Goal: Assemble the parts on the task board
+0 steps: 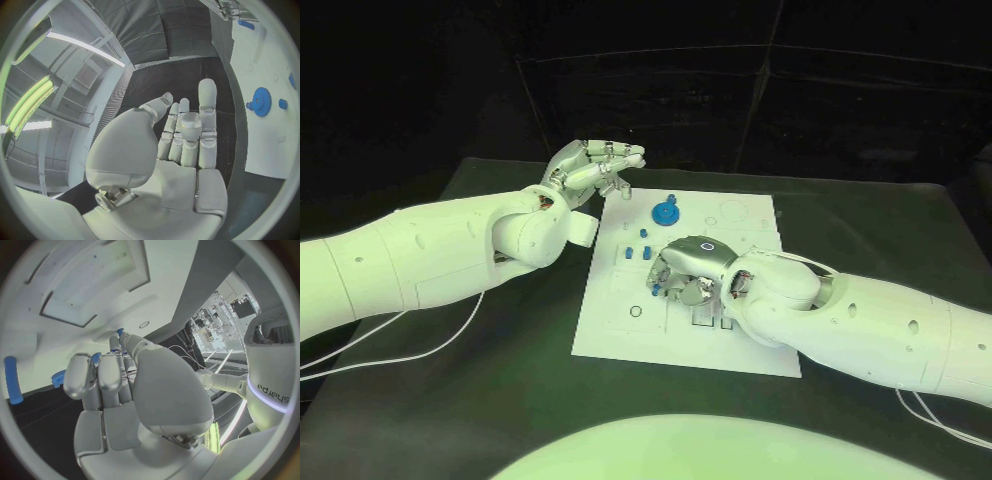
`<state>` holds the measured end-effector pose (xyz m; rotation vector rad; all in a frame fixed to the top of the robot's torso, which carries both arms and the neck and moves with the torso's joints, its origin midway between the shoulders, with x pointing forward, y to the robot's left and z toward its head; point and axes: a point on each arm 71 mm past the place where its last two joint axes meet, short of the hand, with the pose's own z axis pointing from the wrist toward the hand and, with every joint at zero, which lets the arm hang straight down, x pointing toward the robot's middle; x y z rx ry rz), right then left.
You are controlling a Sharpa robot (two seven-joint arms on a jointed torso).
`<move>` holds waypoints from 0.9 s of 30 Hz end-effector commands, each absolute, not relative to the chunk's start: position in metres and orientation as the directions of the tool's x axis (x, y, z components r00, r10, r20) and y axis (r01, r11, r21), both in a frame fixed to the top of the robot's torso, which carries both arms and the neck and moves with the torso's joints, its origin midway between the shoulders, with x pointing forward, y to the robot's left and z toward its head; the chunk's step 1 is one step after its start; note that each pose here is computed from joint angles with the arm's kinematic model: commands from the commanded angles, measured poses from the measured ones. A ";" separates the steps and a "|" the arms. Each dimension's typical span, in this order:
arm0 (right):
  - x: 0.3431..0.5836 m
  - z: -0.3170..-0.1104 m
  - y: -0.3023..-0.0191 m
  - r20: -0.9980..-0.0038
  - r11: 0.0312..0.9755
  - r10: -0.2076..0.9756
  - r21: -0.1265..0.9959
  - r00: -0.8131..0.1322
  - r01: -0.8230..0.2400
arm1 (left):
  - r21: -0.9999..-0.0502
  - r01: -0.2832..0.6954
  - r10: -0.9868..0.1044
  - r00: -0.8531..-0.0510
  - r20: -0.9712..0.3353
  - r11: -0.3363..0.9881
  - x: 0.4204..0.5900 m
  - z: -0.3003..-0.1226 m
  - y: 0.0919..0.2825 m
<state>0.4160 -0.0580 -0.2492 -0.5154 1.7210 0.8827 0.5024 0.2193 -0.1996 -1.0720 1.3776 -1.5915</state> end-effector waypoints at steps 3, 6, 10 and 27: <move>0.415 -0.251 -0.056 -0.945 0.646 0.047 0.276 -0.324 -0.711 | -0.989 0.028 -0.920 -0.372 0.123 -0.144 0.502 -0.198 0.218; 0.414 -0.253 -0.055 -0.945 0.655 0.024 0.262 -0.328 -0.709 | -0.989 0.027 -0.920 -0.372 0.124 -0.144 0.502 -0.198 0.218; 0.414 -0.253 -0.054 -0.944 0.658 0.021 0.260 -0.328 -0.707 | -0.989 0.025 -0.920 -0.372 0.123 -0.143 0.503 -0.198 0.218; 0.415 -0.243 -0.057 -0.951 0.650 0.162 0.304 -0.264 -0.697 | -0.990 0.020 -0.922 -0.367 0.121 -0.137 0.504 -0.199 0.220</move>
